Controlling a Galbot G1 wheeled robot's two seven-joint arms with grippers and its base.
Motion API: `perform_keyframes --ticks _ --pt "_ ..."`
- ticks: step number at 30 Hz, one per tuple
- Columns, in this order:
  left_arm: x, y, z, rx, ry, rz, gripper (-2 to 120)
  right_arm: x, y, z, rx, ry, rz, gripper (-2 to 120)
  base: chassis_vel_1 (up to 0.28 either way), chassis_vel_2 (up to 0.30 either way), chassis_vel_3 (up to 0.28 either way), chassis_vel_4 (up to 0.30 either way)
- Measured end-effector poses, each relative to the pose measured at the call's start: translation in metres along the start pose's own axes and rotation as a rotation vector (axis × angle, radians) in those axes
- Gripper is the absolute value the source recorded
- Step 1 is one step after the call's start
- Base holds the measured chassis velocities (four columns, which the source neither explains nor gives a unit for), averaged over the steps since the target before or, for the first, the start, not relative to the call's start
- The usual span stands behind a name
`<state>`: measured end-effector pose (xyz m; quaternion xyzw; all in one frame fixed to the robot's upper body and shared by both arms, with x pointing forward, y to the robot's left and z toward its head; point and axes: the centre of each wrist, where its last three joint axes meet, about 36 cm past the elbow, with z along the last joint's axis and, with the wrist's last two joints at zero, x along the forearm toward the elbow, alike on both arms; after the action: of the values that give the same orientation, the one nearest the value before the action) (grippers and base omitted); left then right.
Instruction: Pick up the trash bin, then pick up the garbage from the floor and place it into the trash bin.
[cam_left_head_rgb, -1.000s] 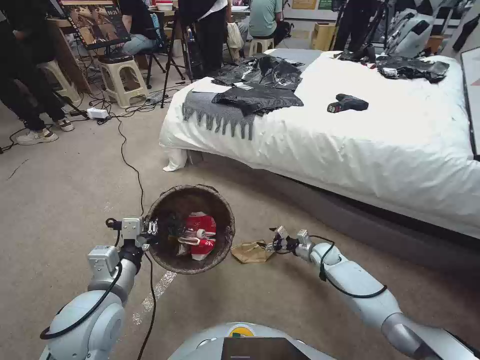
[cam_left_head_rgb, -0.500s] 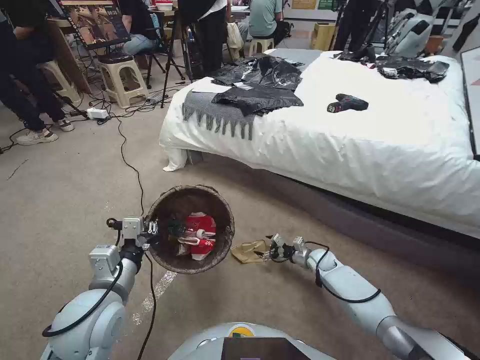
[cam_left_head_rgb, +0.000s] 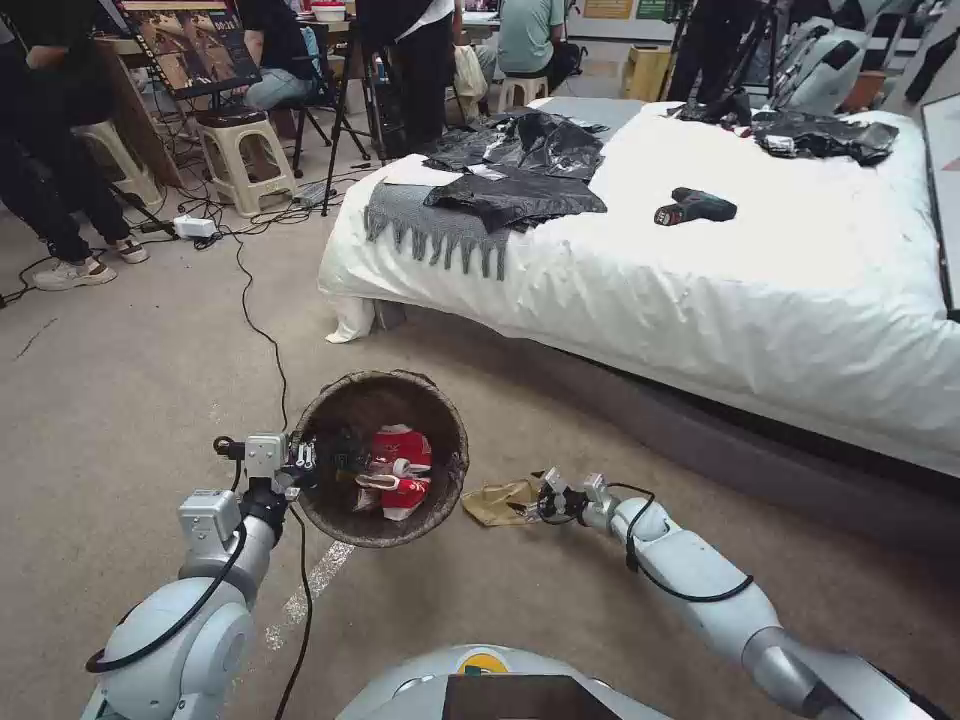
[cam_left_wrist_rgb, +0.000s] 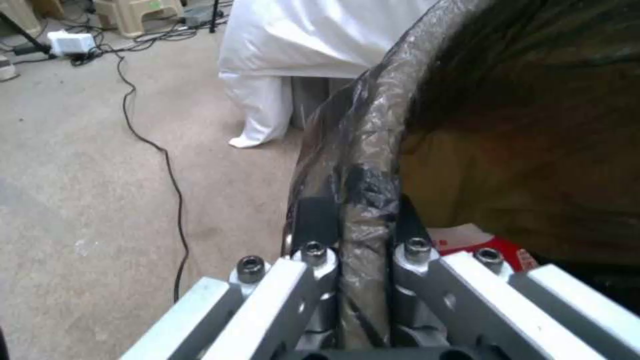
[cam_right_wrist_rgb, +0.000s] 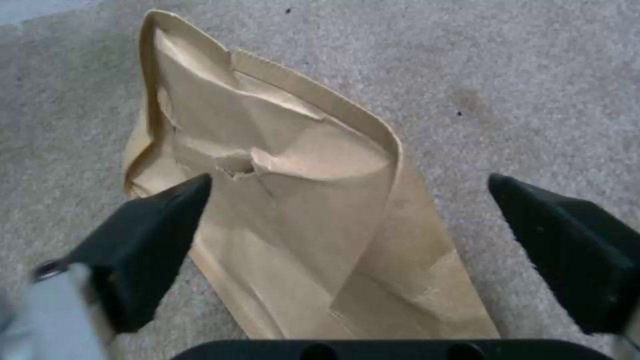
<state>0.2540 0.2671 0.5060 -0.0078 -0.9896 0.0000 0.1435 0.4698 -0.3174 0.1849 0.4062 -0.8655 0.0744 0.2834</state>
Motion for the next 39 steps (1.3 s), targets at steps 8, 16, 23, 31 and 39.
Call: perform_keyframes --ticks 8,16,23,31,39 --pt "0.000 0.000 0.000 0.002 -0.001 -0.001 3 -0.003 0.002 0.002 -0.008 0.001 -0.007 67 0.000 0.000 0.000 0.000" --pt "-0.002 -0.001 0.001 0.003 -0.002 0.002 3 -0.011 0.004 0.001 -0.020 -0.011 -0.002 41 0.000 0.000 0.000 0.000" --pt "-0.003 0.000 0.002 0.002 -0.007 -0.001 3 -0.010 0.004 0.002 -0.018 -0.015 0.000 11 0.000 0.000 0.000 0.000" --pt "-0.003 0.000 0.001 0.001 -0.009 -0.003 3 -0.008 0.004 0.003 -0.015 -0.021 0.007 0 0.000 0.000 0.000 0.000" --pt "-0.003 0.000 0.002 0.001 -0.008 -0.002 3 0.007 0.007 -0.006 0.012 -0.069 0.057 0 0.000 0.000 0.000 0.000"
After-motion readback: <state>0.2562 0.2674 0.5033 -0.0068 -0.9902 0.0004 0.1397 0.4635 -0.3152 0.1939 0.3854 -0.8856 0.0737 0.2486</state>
